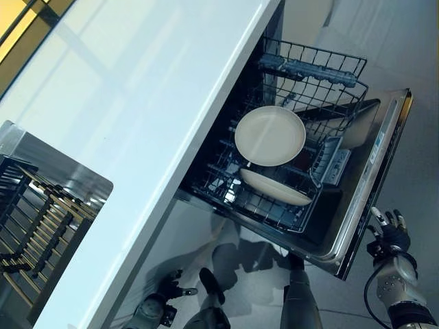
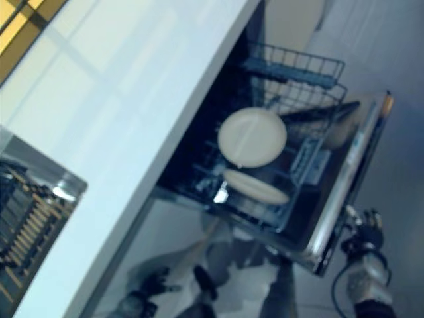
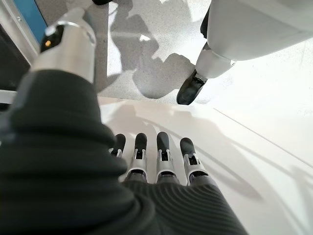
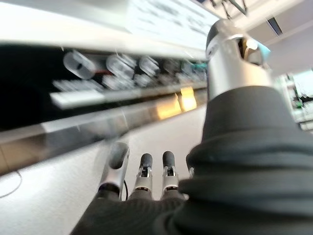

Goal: Take plates into dishwasher

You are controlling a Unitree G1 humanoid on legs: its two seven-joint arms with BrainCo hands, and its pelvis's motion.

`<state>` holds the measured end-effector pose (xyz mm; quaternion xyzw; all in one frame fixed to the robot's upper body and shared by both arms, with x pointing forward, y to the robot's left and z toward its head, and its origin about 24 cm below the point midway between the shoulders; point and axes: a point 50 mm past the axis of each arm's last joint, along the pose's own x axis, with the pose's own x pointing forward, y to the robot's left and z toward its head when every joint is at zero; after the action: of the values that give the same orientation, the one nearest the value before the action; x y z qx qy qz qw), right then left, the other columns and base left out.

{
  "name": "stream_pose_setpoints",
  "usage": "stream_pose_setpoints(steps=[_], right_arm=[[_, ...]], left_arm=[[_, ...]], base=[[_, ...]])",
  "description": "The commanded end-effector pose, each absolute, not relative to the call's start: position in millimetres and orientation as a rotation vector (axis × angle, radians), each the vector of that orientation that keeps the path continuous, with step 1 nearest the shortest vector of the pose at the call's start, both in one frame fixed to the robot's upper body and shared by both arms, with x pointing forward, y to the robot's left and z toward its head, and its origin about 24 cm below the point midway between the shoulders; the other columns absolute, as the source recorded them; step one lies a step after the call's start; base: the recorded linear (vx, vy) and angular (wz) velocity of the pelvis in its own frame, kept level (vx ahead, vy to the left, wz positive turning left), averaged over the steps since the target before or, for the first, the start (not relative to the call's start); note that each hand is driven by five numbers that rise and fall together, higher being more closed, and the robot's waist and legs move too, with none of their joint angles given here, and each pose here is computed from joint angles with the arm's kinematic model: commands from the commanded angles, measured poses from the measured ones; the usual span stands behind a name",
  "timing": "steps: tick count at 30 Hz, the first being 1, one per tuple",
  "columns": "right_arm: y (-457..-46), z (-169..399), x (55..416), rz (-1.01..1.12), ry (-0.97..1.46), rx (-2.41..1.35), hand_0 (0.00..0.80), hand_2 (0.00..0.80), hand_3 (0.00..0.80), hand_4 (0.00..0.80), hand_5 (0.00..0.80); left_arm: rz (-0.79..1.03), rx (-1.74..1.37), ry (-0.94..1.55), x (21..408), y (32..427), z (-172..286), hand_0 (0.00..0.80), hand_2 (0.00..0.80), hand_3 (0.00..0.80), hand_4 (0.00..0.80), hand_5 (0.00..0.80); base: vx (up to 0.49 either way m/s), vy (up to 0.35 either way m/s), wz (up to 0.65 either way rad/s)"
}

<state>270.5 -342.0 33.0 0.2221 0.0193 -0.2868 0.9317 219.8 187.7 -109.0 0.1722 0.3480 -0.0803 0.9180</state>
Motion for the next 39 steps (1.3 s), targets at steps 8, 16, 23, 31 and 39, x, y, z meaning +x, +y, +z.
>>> stream_pose_setpoints(steps=[8, 16, 23, 31, 39], right_arm=[[-261.6, 51.8, 317.9, -0.133, 0.066, 0.364, 0.000, 0.000, 0.000, 0.000, 0.000], [-250.8, 54.8, 328.0, -0.091, 0.106, 0.327, 0.000, 0.000, 0.000, 0.000, 0.000], [-232.9, 65.2, 340.2, -0.024, 0.097, 0.316, 0.000, 0.000, 0.000, 0.000, 0.000], [-198.8, 81.8, 345.1, 0.098, 0.017, 0.305, 0.000, 0.000, 0.000, 0.000, 0.000], [-136.9, 109.0, 336.2, 0.317, -0.078, 0.280, 0.000, 0.000, 0.000, 0.000, 0.000]], left_arm=[[-0.125, 0.403, 0.629, 250.0, 203.0, -85.8, 0.000, 0.000, 0.000, 0.000, 0.000], [-0.135, 0.398, 0.636, 249.1, 196.1, -87.6, 0.000, 0.000, 0.000, 0.000, 0.000], [-0.160, 0.400, 0.651, 244.6, 190.2, -91.8, 0.000, 0.000, 0.000, 0.000, 0.000], [-0.180, 0.405, 0.669, 239.4, 188.2, -95.7, 0.000, 0.000, 0.000, 0.000, 0.000], [-0.167, 0.399, 0.741, 224.2, 192.4, -106.3, 0.000, 0.000, 0.000, 0.000, 0.000]], base=[[0.000, 0.000, 0.00], [0.008, -0.013, 0.01], [0.003, -0.004, 0.01], [0.027, 0.010, 0.00], [0.092, 0.058, -0.02]])
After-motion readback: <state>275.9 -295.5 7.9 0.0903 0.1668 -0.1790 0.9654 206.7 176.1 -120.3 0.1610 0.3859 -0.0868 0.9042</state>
